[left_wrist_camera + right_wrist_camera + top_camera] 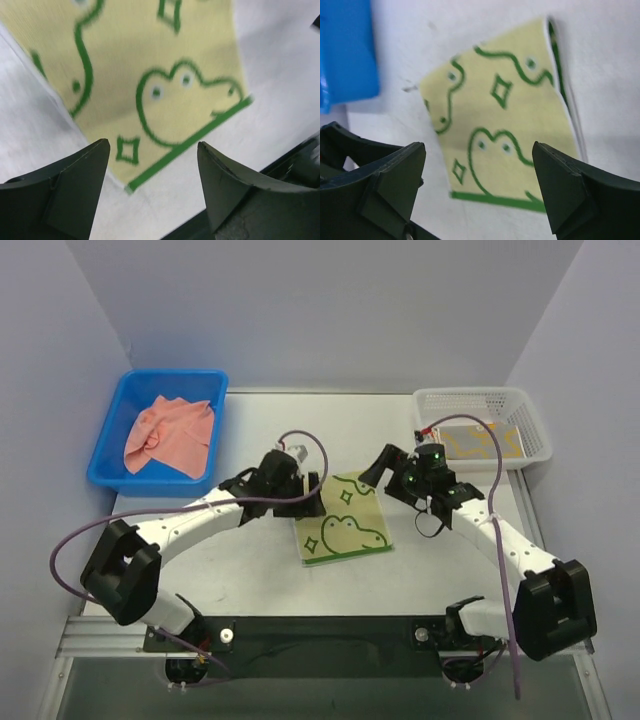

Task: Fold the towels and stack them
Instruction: Fold the towel

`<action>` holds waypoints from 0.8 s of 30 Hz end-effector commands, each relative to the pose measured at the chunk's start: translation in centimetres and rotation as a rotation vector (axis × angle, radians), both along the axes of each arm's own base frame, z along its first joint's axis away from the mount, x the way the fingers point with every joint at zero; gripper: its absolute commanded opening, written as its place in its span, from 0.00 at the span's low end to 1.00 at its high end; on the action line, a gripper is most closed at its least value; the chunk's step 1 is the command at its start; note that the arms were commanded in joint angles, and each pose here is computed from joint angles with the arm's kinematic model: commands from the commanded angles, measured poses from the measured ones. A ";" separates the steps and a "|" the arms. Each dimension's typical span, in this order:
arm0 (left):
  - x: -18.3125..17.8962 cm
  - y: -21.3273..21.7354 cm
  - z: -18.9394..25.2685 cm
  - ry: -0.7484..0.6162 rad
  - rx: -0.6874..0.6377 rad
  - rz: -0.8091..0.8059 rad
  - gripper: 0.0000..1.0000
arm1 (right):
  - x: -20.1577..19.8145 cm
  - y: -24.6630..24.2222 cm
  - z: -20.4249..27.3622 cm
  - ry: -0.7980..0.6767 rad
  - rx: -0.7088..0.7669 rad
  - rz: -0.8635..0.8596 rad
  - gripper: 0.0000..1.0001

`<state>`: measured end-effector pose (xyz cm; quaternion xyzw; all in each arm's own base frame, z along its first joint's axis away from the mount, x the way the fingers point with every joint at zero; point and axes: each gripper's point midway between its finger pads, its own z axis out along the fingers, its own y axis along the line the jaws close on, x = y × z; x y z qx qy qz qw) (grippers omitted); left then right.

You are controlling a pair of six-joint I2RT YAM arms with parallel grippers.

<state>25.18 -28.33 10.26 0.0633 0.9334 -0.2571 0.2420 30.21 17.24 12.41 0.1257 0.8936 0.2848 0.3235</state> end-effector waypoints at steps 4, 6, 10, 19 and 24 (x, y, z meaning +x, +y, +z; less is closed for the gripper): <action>11.0 -1.5 5.2 -0.165 -0.335 0.152 0.70 | 10.1 5.3 6.0 -0.268 0.269 -0.027 0.95; 12.8 -2.2 6.2 -0.197 -0.407 0.151 0.67 | 11.5 6.4 6.1 -0.273 0.325 -0.022 0.97; 14.5 -3.6 4.5 -0.169 -0.457 0.138 0.59 | 13.8 8.6 5.5 -0.303 0.395 0.012 1.00; 16.2 -1.5 -3.6 -0.076 -0.406 0.229 0.49 | 14.8 11.1 -0.9 -0.191 0.375 0.042 1.00; 15.5 0.8 -6.8 -0.019 -0.378 0.288 0.48 | 14.5 9.5 -4.8 -0.122 0.326 -0.008 1.00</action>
